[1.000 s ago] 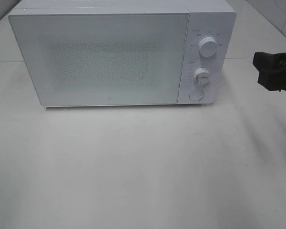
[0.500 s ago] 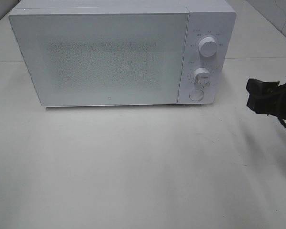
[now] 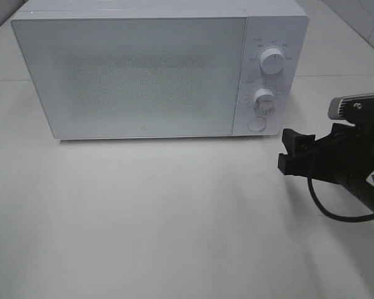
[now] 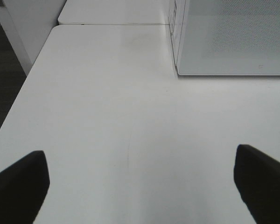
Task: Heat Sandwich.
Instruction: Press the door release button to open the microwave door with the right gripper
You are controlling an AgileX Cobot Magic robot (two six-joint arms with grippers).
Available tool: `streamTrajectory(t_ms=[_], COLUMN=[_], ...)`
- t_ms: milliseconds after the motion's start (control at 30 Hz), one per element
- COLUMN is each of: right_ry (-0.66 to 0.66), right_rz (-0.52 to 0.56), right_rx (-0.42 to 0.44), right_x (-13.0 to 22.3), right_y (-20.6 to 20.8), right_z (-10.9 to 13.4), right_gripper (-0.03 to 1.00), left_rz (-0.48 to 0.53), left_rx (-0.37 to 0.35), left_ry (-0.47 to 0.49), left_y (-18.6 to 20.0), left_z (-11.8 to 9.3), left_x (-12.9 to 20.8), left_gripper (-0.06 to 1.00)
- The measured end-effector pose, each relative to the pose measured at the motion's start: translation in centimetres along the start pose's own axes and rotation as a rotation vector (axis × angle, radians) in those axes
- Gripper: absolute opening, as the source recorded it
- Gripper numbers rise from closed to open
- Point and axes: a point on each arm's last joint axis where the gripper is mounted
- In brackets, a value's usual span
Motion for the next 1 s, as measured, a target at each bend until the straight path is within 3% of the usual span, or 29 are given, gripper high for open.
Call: streamTrajectory(t_ms=[367, 533, 800, 900, 967, 1000], right_ry=[0.030, -0.021, -0.321, -0.544, -0.605, -0.714], right_rz=[0.012, 0.007, 0.000, -0.005, -0.007, -0.009], right_rx=[0.035, 0.040, 0.043, 0.043, 0.043, 0.043], right_x=[1.0, 0.9, 0.9, 0.9, 0.9, 0.9], right_y=[0.3, 0.4, 0.4, 0.4, 0.4, 0.4], right_z=[1.6, 1.6, 1.6, 1.6, 1.6, 1.6], right_gripper=[0.75, 0.75, 0.75, 0.75, 0.75, 0.75], left_rz=[0.000, 0.000, 0.000, 0.000, 0.000, 0.000], left_rx=[0.000, 0.000, 0.000, 0.000, 0.000, 0.000], left_ry=[0.000, 0.000, 0.000, 0.000, 0.000, 0.000], left_y=[0.0, 0.0, 0.0, 0.0, 0.0, 0.0], left_z=[0.0, 0.0, 0.0, 0.0, 0.0, 0.0], left_x=[0.0, 0.0, 0.0, 0.0, 0.0, 0.0], left_gripper=[0.99, 0.99, 0.99, 0.99, 0.99, 0.99])
Point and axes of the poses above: a point on each arm's last joint axis where the gripper is mounted, y pointing back along that axis away from the gripper, z along the wrist's bending axis when the last joint is at zero, x = y × z, and after that the axes turned 3 degrees about y, right-handed
